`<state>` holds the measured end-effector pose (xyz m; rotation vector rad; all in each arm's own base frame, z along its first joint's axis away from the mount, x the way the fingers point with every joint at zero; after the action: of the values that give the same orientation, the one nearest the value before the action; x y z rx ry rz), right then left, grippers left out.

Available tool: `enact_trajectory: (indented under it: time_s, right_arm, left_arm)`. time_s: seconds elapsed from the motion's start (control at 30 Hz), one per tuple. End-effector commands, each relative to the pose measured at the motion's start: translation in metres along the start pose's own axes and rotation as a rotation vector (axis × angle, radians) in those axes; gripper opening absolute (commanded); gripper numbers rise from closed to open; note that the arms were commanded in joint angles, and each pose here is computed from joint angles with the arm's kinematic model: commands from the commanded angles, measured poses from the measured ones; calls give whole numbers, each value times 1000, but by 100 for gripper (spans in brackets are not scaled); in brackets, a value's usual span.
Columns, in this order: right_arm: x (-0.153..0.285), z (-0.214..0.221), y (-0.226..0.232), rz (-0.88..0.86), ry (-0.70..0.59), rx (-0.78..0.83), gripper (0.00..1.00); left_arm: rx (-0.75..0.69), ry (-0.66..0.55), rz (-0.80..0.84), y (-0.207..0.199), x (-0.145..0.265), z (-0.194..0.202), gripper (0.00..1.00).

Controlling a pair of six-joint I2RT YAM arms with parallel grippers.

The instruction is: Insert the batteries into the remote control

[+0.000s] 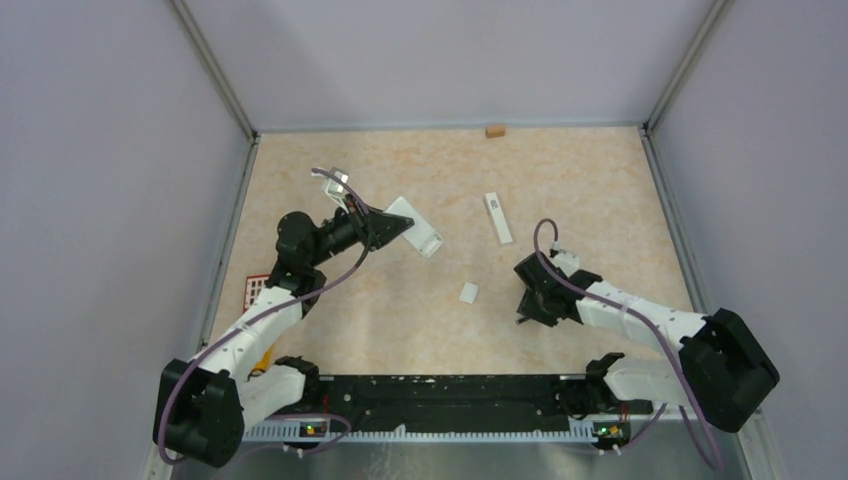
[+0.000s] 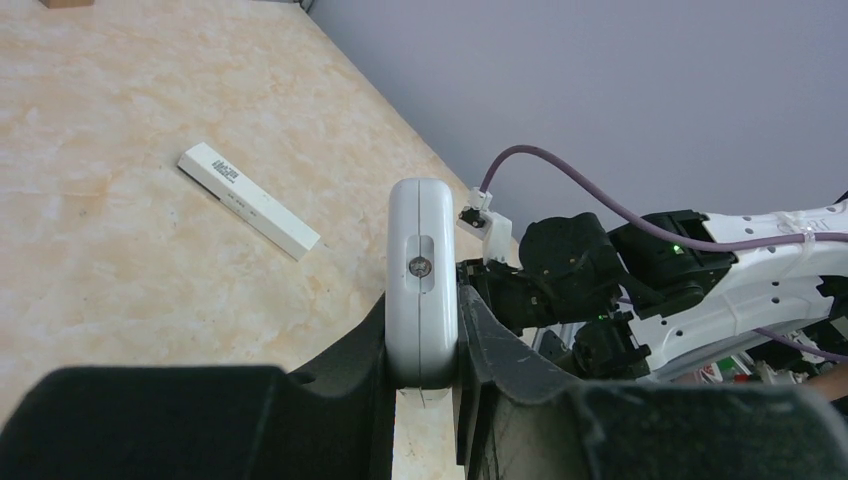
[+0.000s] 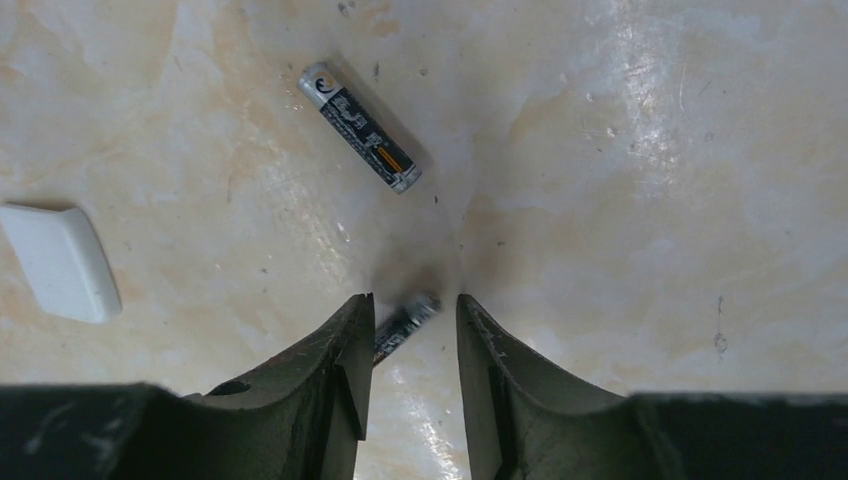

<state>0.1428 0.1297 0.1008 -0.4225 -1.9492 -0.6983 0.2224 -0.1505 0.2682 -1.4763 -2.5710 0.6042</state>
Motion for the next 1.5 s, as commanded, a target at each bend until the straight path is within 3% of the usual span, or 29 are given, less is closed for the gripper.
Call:
enact_trajectory:
  time_s: [0.0,0.2,0.47,0.6,0.87,1.23,1.47]
  right_arm:
    - [2,-12,20,-30,-46,-46,34]
    - [-2,-10,24,-15,-30,-37,24]
    - [-4,-7,23,-12,1,-8,1]
    - [2,-12,31,-73,-21,-10,0]
    - [65,-47,81,-418,-142,-64,0]
    - [189,-82,154,-1126,-230,-10,0]
    - [210,-83,168,-1241,-290,14,0]
  left_arm:
    - [-97,-94,20,-10,2,-23,0]
    - [-106,-90,-2,-10,4,-22,0]
    - [-115,-98,-40,-11,8,-24,0]
    - [-74,-96,-61,-10,6,-24,0]
    - [137,-167,-5,-12,-9,-32,0]
    - [383,-332,133,-21,-45,-45,0]
    - [544,-388,167,-18,-53,-44,0]
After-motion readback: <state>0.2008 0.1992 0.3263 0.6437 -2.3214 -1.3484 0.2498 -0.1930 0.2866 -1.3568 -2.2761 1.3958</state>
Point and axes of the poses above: each gripper's point midway between its finger pads, its own x axis back along the fingers, its own y axis along the line the jaws close on, z = x × y, the point moved 9 cm from there along x, back along the fingers, and after that the axes turned 15 degrees about -x, right-handed, at the moved point
